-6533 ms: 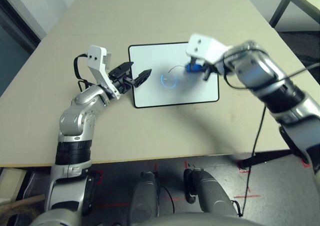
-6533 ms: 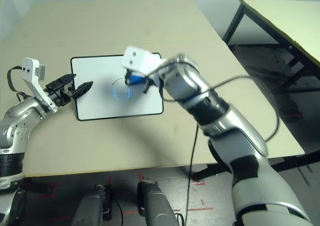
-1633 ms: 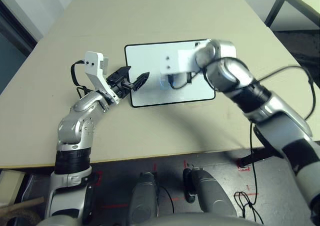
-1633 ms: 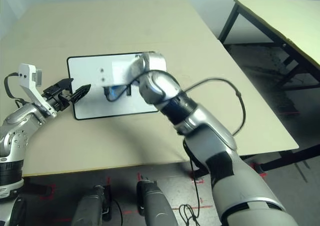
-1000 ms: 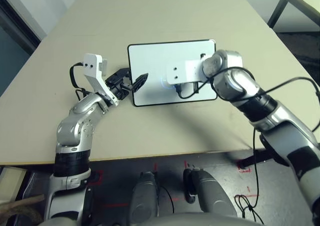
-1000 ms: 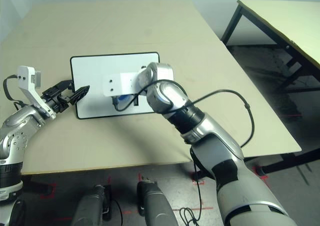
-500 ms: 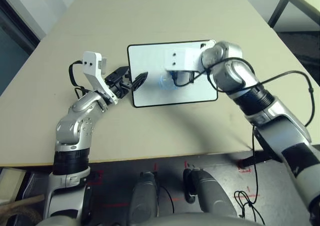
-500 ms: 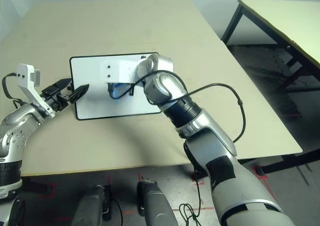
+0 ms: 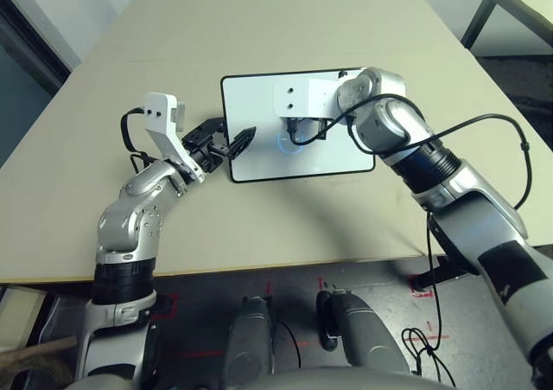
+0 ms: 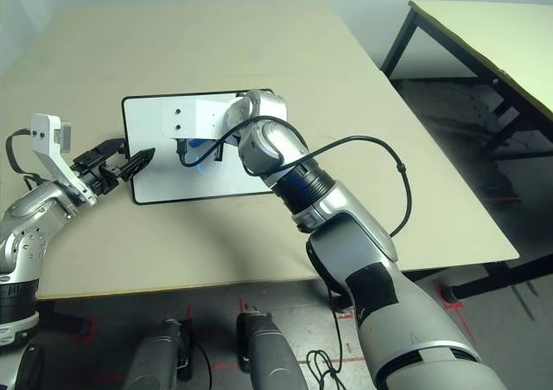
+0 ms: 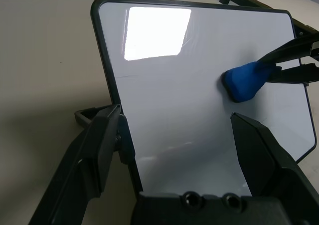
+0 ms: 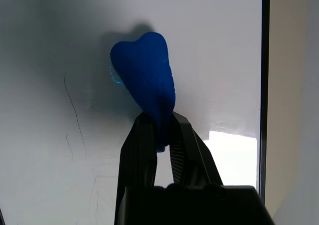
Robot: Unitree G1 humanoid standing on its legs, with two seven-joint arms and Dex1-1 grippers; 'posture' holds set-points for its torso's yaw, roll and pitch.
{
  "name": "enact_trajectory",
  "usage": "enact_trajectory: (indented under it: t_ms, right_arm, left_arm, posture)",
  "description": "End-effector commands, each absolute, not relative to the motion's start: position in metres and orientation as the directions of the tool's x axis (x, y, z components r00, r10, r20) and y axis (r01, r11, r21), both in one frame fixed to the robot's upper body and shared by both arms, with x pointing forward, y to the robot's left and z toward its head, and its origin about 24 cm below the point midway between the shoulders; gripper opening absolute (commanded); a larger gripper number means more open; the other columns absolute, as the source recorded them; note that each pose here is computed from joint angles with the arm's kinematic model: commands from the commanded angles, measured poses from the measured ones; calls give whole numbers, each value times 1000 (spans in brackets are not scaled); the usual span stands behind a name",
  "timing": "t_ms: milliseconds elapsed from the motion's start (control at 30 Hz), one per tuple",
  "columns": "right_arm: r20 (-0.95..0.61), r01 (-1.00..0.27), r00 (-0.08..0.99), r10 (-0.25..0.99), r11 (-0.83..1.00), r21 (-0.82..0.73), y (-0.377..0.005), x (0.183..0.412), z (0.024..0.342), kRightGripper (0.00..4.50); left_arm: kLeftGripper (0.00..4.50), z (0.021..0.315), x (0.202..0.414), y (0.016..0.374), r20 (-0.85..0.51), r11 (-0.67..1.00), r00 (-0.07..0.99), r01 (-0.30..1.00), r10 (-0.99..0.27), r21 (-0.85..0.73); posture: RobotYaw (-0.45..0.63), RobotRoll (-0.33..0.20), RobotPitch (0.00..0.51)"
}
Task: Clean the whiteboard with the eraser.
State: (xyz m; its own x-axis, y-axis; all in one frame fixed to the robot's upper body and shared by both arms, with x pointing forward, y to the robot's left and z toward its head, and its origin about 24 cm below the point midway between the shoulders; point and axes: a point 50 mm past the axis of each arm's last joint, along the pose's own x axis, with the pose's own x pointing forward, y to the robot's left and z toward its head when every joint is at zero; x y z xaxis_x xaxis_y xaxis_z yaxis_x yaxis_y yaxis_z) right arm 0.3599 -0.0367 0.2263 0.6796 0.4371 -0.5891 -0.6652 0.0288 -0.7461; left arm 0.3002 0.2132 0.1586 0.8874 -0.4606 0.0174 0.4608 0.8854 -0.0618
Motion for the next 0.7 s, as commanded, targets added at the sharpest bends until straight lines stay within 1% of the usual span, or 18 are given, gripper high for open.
enact_trajectory:
  t_ms: [33, 133, 233, 367, 467, 567, 700]
  right_arm:
    - [-679, -726, 620, 393, -43, -687, -47, 349, 203, 347]
    - [-719, -750, 591, 366, -78, -657, -56, 340, 195, 347]
    - [-716, -753, 592, 370, -66, -655, -57, 338, 197, 346]
    - [-636, -717, 642, 428, 40, -696, -47, 348, 219, 344]
    - [-590, -685, 683, 431, 99, -721, -45, 359, 231, 338]
    - [-568, -672, 697, 437, 123, -730, -43, 365, 233, 337]
    - [-590, -691, 676, 442, 104, -715, -41, 361, 225, 337]
  left_arm:
    - [4500, 157, 297, 213, 9, 885, 886, 462, -463, -63]
    - [4500, 157, 297, 214, 7, 886, 888, 460, -461, -61]
    - [4500, 157, 298, 214, 7, 885, 886, 463, -463, -60]
    - [4500, 158, 301, 212, 10, 882, 883, 469, -469, -57]
    - [4500, 160, 303, 212, 8, 878, 879, 476, -476, -53]
    - [4500, 160, 304, 210, 8, 874, 875, 483, -483, -51]
    - [4500, 160, 305, 210, 9, 874, 875, 484, -484, -52]
  posture:
    - [-12, 0, 153]
    - [-17, 0, 151]
    - [-21, 0, 147]
    - [-27, 0, 143]
    - [-37, 0, 142]
    - [-38, 0, 143]
    - [-38, 0, 144]
